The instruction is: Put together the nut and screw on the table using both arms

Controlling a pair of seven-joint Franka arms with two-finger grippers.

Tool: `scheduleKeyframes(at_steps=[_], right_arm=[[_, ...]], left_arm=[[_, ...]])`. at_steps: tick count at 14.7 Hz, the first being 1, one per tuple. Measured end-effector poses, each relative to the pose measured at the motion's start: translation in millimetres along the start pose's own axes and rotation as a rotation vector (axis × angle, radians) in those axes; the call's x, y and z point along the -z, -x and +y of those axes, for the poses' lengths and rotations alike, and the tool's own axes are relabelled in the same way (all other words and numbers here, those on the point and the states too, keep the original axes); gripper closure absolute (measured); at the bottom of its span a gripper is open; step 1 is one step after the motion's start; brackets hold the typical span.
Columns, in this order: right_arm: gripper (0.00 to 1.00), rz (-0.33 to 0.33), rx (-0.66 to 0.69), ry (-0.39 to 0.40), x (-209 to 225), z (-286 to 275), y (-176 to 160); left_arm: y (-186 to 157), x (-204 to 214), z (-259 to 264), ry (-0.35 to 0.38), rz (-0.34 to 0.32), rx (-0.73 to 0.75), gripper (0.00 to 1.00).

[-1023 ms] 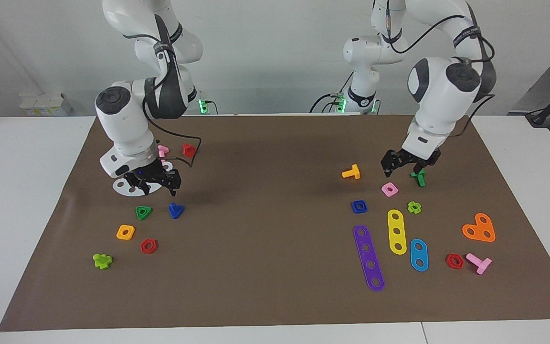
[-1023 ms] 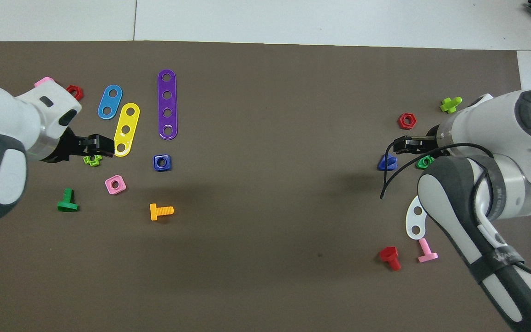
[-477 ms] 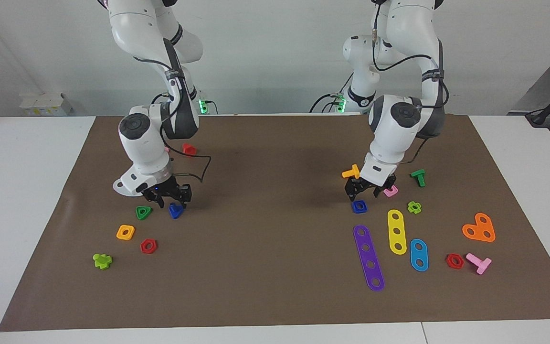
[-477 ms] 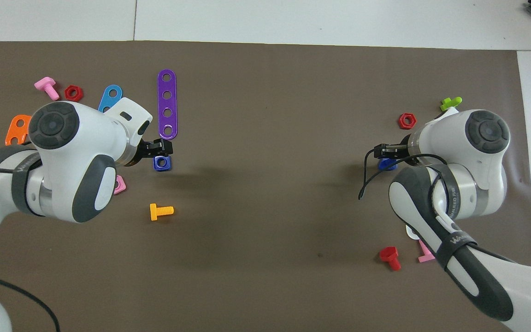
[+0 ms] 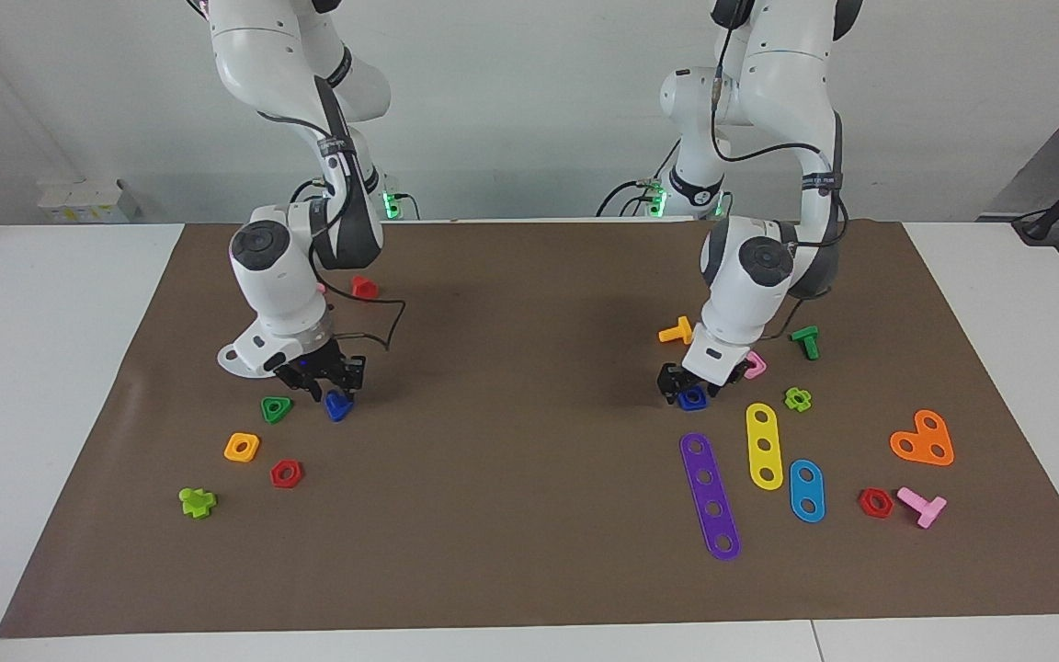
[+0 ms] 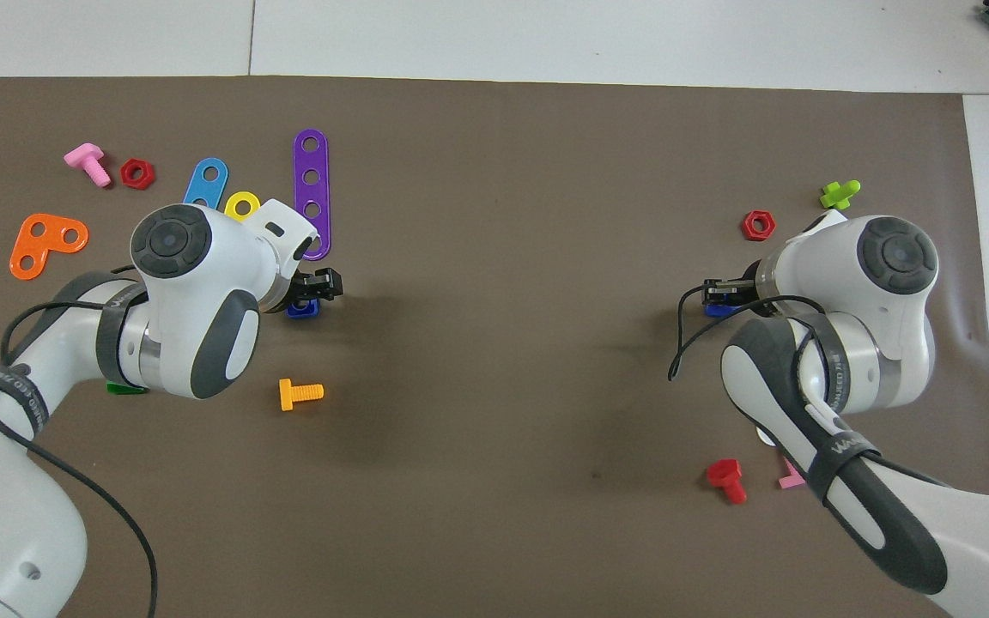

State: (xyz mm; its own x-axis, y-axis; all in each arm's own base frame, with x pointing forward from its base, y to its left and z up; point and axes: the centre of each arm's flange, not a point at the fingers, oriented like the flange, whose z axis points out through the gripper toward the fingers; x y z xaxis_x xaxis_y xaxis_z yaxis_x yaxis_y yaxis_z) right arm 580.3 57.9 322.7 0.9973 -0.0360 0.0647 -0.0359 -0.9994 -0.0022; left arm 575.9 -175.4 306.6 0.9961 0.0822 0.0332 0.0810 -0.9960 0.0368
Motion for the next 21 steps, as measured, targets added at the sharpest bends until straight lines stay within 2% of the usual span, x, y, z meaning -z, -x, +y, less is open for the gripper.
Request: scheduleKeyframes(at_steps=[1,2,4,5,7,8,10,13,18,21], right_arm=[[0.57,0.0,0.0,0.0,0,0,0],[0.57,0.0,0.0,0.0,0,0,0],[0.75,0.0,0.001,0.0,0,0,0],[0.81,0.0,0.001,0.0,0,0,0],[0.81,0.003,0.005,-0.001,2,-3,0],[0.81,0.008,0.005,-0.002,4,-6,0],[0.81,0.022,-0.017,-0.007,12,-23,1],[0.81,0.051,-0.08,-0.027,28,-83,7],[0.81,0.085,-0.163,-0.079,51,-199,30],[0.81,0.092,-0.183,-0.101,55,-243,40]], left_arm=[[0,-2,-1,-0.012,0.0,-0.01,0.17],[0,-5,-2,-0.02,-0.001,-0.017,0.18],[1,-9,-3,-0.025,-0.007,-0.023,0.19],[1,-10,-3,-0.026,-0.009,-0.024,0.23],[1,-11,-3,-0.027,-0.009,-0.027,0.5],[1,-11,-3,-0.027,-0.009,-0.03,0.54],[1,-11,-3,-0.028,-0.012,-0.031,0.54],[-2,-3,-1,-0.04,-0.036,-0.032,0.54],[-27,50,8,-0.055,-0.058,-0.029,0.54],[-31,65,16,-0.047,-0.061,-0.025,0.54]])
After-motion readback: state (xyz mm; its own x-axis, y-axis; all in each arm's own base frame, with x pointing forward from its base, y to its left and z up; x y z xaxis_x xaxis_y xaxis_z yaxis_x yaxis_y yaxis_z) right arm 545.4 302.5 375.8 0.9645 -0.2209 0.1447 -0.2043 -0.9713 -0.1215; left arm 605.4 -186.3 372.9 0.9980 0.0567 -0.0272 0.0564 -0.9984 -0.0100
